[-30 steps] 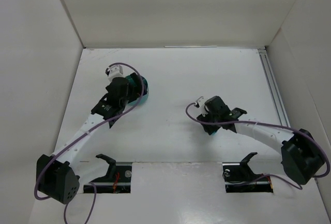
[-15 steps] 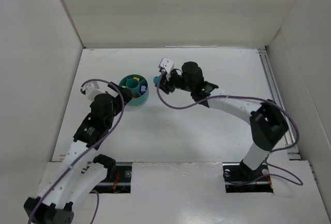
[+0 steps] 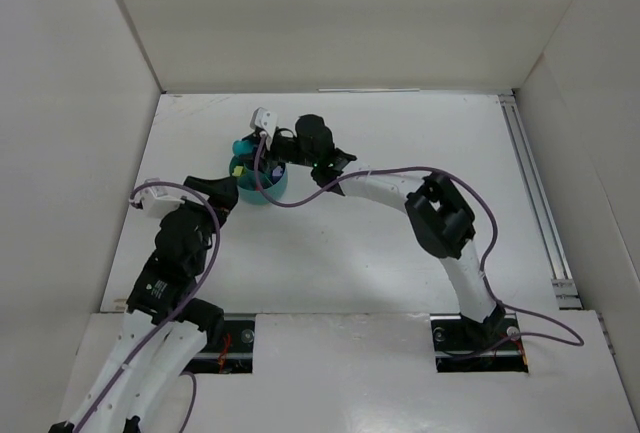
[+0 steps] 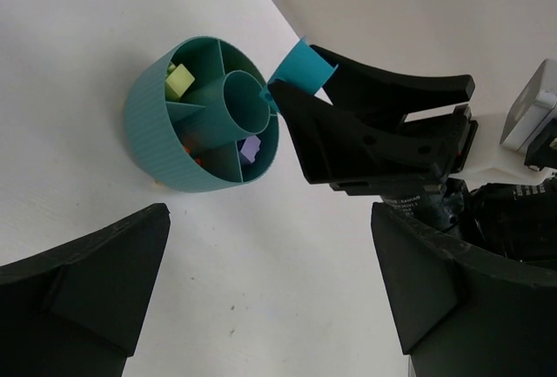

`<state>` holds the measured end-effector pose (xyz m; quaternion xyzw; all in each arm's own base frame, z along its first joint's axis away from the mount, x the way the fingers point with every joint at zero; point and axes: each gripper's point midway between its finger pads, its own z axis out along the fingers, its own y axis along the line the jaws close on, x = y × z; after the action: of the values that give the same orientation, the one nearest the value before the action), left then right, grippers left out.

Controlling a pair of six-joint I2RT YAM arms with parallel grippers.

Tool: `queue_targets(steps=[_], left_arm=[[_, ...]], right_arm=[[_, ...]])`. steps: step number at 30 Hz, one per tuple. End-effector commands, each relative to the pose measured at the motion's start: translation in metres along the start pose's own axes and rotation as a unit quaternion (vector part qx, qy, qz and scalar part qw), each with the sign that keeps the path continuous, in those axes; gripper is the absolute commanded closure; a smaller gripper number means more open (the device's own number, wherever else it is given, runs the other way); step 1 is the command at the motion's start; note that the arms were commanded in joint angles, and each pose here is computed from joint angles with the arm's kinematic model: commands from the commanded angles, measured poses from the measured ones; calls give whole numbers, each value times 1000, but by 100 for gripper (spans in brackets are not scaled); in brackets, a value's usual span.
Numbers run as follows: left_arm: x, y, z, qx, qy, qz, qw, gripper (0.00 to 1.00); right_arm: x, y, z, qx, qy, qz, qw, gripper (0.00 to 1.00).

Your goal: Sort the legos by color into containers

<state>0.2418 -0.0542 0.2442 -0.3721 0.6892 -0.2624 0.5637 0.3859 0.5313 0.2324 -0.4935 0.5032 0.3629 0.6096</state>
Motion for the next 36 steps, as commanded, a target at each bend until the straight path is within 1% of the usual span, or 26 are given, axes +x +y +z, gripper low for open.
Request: queue_targets(steps=[1, 7, 9, 10, 11, 12, 16, 19, 22, 26, 28, 29, 30, 31, 32, 33, 35, 36], left_arm=[[1, 0, 5, -5, -2, -3, 1000, 0], [5, -4, 8, 0, 8, 6, 1000, 0], [5, -4, 8, 0, 8, 6, 1000, 0], [5, -4, 8, 0, 8, 6, 1000, 0], [5, -4, 8, 0, 8, 6, 1000, 0], [5, -4, 8, 0, 8, 6, 1000, 0], [4, -3, 9, -2, 4, 6, 1000, 0], [6, 1, 10, -5, 6, 8, 1000, 0], [6, 1, 10, -5, 6, 8, 1000, 0], [6, 1, 10, -5, 6, 8, 1000, 0], [6, 1, 10, -5, 6, 8, 1000, 0], [6, 1, 10, -5, 6, 8, 1000, 0], [6, 1, 10, -5, 6, 8, 1000, 0], [6, 1, 10, -5, 6, 8, 1000, 0], [6, 1, 10, -5, 6, 8, 1000, 0], [4, -3, 9, -2, 4, 6, 1000, 0], [5, -2, 10, -5, 6, 8, 1000, 0], [5, -2, 10, -5, 6, 8, 1000, 0]], right_arm=[[-44, -11, 11, 3, -67, -23, 997, 62], [-15, -15, 19, 18, -47, -13, 999, 61], [-17, -19, 22, 24, -51, -15, 998, 59], [-8, -18, 23, 23, -46, -12, 999, 59], [-14, -18, 24, 18, -52, -15, 998, 59], [-7, -23, 23, 21, -47, -13, 999, 59], [-2, -21, 22, 20, -42, -11, 999, 58], [15, -18, 20, 22, -26, -3, 999, 57], [12, -18, 16, 26, -24, -2, 999, 57], [18, -22, 12, 30, -18, -4, 999, 54], [18, -22, 12, 30, -18, -5, 999, 50], [22, -21, 12, 29, -14, -2, 999, 50], [22, -21, 12, 29, -14, -2, 999, 47], [16, -22, 11, 30, -18, -4, 999, 40], [16, -22, 11, 30, -18, -5, 999, 37], [21, -20, 10, 29, -14, -2, 999, 37], [6, -25, 7, 38, -23, -7, 999, 31], [11, -29, 4, 42, -18, -6, 999, 27]])
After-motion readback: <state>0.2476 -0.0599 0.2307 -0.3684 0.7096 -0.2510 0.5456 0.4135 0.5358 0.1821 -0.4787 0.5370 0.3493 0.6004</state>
